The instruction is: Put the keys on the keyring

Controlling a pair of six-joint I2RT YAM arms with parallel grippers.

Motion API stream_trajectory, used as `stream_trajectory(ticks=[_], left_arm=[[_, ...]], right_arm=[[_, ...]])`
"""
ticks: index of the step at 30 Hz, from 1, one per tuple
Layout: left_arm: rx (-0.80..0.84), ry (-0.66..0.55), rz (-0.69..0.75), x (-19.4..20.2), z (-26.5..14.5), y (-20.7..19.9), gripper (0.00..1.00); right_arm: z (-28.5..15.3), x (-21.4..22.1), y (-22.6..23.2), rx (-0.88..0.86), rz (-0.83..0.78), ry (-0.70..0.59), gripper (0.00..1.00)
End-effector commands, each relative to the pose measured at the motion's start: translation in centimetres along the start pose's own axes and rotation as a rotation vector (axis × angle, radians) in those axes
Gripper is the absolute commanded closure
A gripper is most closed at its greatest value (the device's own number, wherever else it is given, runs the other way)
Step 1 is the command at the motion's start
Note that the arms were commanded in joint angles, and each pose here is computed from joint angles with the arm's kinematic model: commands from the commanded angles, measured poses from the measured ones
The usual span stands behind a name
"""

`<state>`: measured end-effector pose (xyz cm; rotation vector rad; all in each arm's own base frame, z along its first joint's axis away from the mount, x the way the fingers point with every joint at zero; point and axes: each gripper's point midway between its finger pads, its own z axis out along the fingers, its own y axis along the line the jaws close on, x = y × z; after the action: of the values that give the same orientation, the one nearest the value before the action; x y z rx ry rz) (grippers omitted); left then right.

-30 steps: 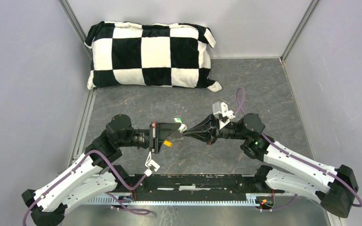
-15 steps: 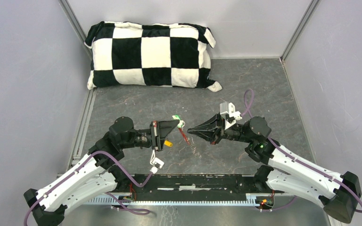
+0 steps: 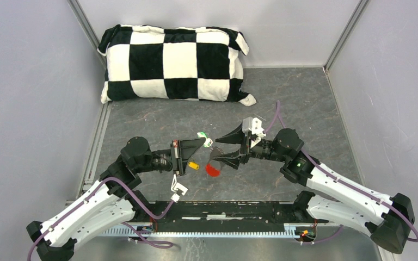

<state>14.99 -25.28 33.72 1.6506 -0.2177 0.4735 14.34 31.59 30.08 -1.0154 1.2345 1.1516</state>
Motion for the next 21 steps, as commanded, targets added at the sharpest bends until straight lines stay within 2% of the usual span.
stream_trajectory(ticks=[1, 14, 17, 21], left_arm=[[-0.096, -0.005, 0.107, 0.0, -0.4, 2.8, 0.98], [-0.092, -0.007, 0.110, 0.1, -0.2, 2.7, 0.98], [-0.110, -0.020, 0.102, -0.1, -0.4, 3.3, 0.98], [-0.149, -0.069, 0.097, -1.0, -0.7, 4.5, 0.98]], right_arm=[[0.5, -2.7, 0.0, -0.023, -0.082, -0.065, 0.32], [-0.5, -1.9, 2.2, -0.119, -0.060, -0.027, 0.38], [-0.8, -1.4, 1.2, -0.076, -0.105, 0.040, 0.40], [-1.7, -3.4, -0.4, -0.032, -0.212, 0.064, 0.39]])
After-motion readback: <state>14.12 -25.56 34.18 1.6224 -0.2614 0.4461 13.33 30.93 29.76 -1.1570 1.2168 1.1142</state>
